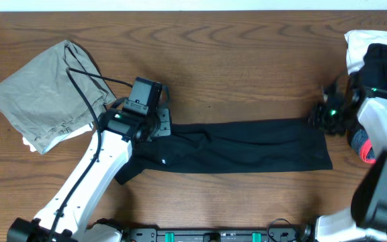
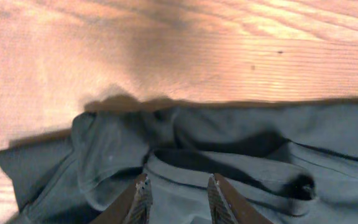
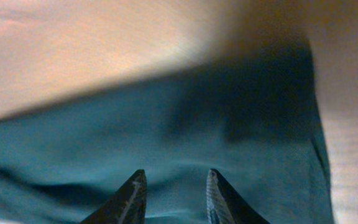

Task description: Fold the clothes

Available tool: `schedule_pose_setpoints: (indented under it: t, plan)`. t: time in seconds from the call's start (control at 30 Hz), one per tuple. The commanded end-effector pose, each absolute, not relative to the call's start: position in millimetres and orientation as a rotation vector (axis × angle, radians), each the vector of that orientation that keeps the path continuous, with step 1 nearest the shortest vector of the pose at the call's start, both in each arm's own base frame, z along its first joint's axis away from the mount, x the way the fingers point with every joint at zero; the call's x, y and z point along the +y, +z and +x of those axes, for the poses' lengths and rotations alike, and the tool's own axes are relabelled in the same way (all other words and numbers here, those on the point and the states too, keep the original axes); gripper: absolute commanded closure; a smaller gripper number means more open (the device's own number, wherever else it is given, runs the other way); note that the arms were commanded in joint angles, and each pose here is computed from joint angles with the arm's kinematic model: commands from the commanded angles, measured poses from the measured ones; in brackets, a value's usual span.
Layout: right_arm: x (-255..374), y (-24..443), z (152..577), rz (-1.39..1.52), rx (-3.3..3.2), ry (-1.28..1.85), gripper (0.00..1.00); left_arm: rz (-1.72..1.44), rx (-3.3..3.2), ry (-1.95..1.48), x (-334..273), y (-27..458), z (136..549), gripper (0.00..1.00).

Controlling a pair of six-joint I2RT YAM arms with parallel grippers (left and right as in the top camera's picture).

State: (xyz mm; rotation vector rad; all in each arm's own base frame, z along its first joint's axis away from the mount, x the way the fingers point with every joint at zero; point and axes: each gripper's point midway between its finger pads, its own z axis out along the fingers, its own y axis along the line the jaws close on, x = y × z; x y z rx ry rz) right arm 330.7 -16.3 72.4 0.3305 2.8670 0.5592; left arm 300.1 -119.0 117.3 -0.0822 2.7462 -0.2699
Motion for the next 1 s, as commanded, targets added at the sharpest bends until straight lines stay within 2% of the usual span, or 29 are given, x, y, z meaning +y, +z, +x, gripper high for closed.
schedule_pose_setpoints:
  t: [0.0, 0.13, 0.3, 0.57, 0.73, 0.97]
  plan:
    - [49.5, 156.5, 347.0, -0.133, 2.563, 0.849, 0.67, -0.125, 2.809, -0.266, -117.8, 102.8, 296.1, 0.67]
    - [115.2, 190.6, 329.4, -0.388, 2.421, 1.093, 0.64, -0.162, 2.911, -0.217, -113.9, 72.6, 285.4, 0.67]
    - [181.9, 198.3, 302.8, -0.624, 2.352, 1.310, 0.65, -0.196, 3.028, -0.150, -109.1, 37.2, 273.0, 0.67]
    - [253.4, 172.9, 270.9, -0.914, 2.352, 1.412, 0.64, -0.208, 3.130, -0.041, -101.1, 4.7, 264.2, 0.67]
    - [277.1, 143.8, 260.3, -0.960, 2.426, 1.469, 0.67, -0.211, 3.169, -0.015, -99.5, -6.3, 259.7, 0.67]
    - [300.0, 113.2, 249.6, -0.993, 2.494, 1.526, 0.67, -0.211, 3.166, -0.017, -99.8, -6.4, 260.6, 0.67]
